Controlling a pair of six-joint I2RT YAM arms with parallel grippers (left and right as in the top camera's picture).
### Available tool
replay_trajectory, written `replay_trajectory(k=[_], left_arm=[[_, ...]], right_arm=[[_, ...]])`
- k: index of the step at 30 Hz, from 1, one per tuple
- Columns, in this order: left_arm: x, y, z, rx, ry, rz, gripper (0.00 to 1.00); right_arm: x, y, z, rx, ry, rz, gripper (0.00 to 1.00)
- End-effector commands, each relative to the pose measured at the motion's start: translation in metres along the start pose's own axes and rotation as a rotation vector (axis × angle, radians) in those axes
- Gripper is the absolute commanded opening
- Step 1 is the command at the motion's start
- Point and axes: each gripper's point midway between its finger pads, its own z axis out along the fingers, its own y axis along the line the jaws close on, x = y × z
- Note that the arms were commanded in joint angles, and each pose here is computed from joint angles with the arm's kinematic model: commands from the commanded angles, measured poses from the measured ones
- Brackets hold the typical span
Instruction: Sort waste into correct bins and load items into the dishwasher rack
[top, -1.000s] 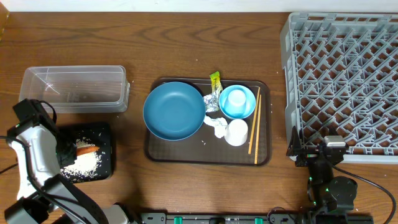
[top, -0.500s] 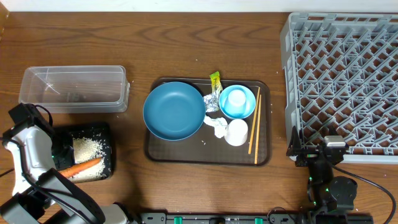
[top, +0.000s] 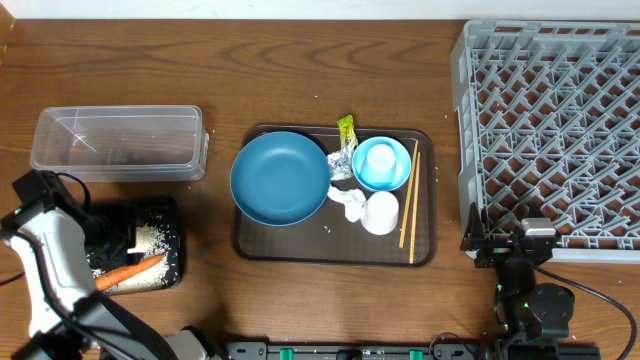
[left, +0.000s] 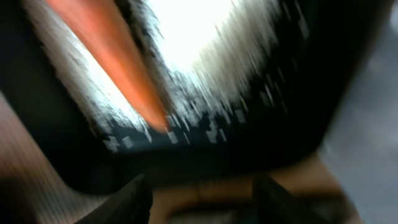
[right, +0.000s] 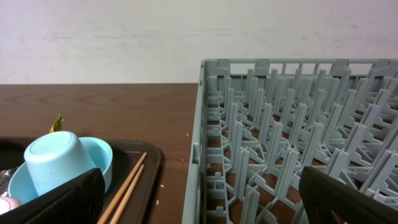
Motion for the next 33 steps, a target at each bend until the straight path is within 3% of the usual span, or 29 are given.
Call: replay_trajectory(k=[1, 11, 16, 20, 26, 33], left_arm=[[0.045, -0.024, -0.016, 0.164, 0.171, 0.186, 0.59], [0.122, -0.014, -0.047, 0.196, 0.218, 0.471, 0.71], [0.147, -0.003, -0.049, 0.140, 0.118, 0.667, 0.92], [0.157, 0.008, -0.041, 0.049, 0.068, 0.681, 0.94], [0.181, 0.015, -0.030, -0.008, 0.108, 0.755, 0.97], [0.183, 0.017, -0.021, -0.057, 0.125, 0.761, 0.98]], right_arm=[[0.000, 0.000, 0.000, -0.001, -0.001, 0.007, 0.99], [0.000, 0.000, 0.000, -0.001, -0.001, 0.007, 0.99], [0.000, 0.000, 0.000, -0.001, -0.001, 0.007, 0.99], [0.000, 0.000, 0.000, -0.001, -0.001, 0.007, 0.99], [0.000, 0.000, 0.000, -0.001, -0.001, 0.007, 0.99], [0.000, 0.000, 0.000, -0.001, -0.001, 0.007, 0.99]])
